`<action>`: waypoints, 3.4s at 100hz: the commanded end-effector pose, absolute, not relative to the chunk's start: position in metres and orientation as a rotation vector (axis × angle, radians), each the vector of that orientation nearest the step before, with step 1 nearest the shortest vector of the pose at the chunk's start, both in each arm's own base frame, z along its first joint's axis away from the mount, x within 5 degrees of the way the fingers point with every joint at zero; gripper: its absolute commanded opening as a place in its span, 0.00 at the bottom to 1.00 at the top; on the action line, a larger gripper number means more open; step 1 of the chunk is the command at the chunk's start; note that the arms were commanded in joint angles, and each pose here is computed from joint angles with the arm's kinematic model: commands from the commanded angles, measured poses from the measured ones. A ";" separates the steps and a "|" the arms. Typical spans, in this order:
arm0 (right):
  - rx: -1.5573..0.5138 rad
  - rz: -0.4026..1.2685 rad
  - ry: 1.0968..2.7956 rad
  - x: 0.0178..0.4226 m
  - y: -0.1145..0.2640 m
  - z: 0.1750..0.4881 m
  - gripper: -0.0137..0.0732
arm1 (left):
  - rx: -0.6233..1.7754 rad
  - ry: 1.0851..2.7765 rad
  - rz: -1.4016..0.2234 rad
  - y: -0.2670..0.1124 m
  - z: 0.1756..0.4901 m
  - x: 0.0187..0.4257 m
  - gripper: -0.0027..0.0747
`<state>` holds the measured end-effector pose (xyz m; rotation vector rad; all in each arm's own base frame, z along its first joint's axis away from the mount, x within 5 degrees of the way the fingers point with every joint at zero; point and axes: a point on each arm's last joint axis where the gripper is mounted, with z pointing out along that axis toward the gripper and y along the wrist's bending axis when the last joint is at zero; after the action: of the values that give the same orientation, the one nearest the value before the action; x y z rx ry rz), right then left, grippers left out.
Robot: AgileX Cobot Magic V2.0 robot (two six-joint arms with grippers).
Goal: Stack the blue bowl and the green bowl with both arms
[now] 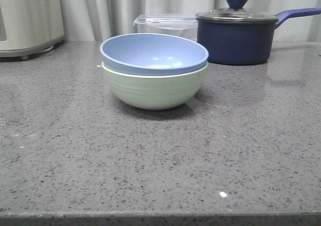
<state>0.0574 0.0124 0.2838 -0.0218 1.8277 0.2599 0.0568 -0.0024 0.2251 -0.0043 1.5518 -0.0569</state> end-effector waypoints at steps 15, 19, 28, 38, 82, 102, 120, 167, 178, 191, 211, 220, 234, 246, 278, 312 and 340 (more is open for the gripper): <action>-0.025 0.249 1.732 0.059 0.012 0.298 0.08 | 0.005 1.445 -0.018 -0.001 0.204 0.055 0.01; -0.025 0.249 1.732 0.059 0.012 0.298 0.08 | 0.008 1.468 -0.022 -0.001 0.203 0.055 0.01; -0.025 0.249 1.734 0.060 0.012 0.298 0.08 | 0.010 1.468 -0.020 -0.001 0.203 0.055 0.01; -0.025 0.249 1.734 0.060 0.012 0.298 0.08 | 0.010 1.468 -0.020 -0.001 0.203 0.055 0.01; -0.025 0.249 1.734 0.060 0.012 0.298 0.08 | 0.010 1.468 -0.020 -0.001 0.203 0.055 0.01; -0.025 0.249 1.734 0.060 0.012 0.298 0.08 | 0.010 1.468 -0.020 -0.001 0.203 0.055 0.01; -0.025 0.249 1.734 0.060 0.012 0.298 0.08 | 0.010 1.468 -0.020 -0.001 0.203 0.055 0.01; -0.025 0.249 1.734 0.060 0.012 0.298 0.08 | 0.010 1.468 -0.020 -0.001 0.203 0.055 0.01; -0.024 0.249 1.734 0.060 0.012 0.296 0.08 | 0.010 1.468 -0.020 -0.001 0.203 0.055 0.01; -0.019 0.249 1.695 0.065 0.012 0.288 0.08 | 0.010 1.468 -0.020 -0.001 0.203 0.055 0.01; -0.006 0.250 1.575 0.070 0.012 0.268 0.08 | 0.010 1.468 -0.020 -0.001 0.203 0.055 0.01; 0.007 0.242 1.522 0.068 0.010 0.255 0.08 | 0.010 1.468 -0.020 -0.001 0.203 0.055 0.01; 0.038 0.213 1.472 0.064 0.007 0.234 0.08 | 0.010 1.468 -0.020 -0.001 0.203 0.055 0.01; 0.055 0.195 1.447 0.060 0.005 0.215 0.08 | 0.010 1.468 -0.020 -0.001 0.203 0.055 0.01; 0.052 0.198 1.433 0.054 0.004 0.210 0.08 | 0.010 1.468 -0.020 -0.001 0.203 0.055 0.01; 0.052 0.198 1.433 0.054 0.004 0.210 0.08 | 0.010 1.468 -0.020 -0.001 0.203 0.055 0.01; 0.052 0.198 1.433 0.054 0.004 0.210 0.08 | 0.010 1.468 -0.020 -0.001 0.203 0.055 0.01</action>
<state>0.0565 0.0054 0.2020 0.0587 1.5307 0.2102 0.0562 -0.0016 0.2079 0.0205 1.5332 -0.0177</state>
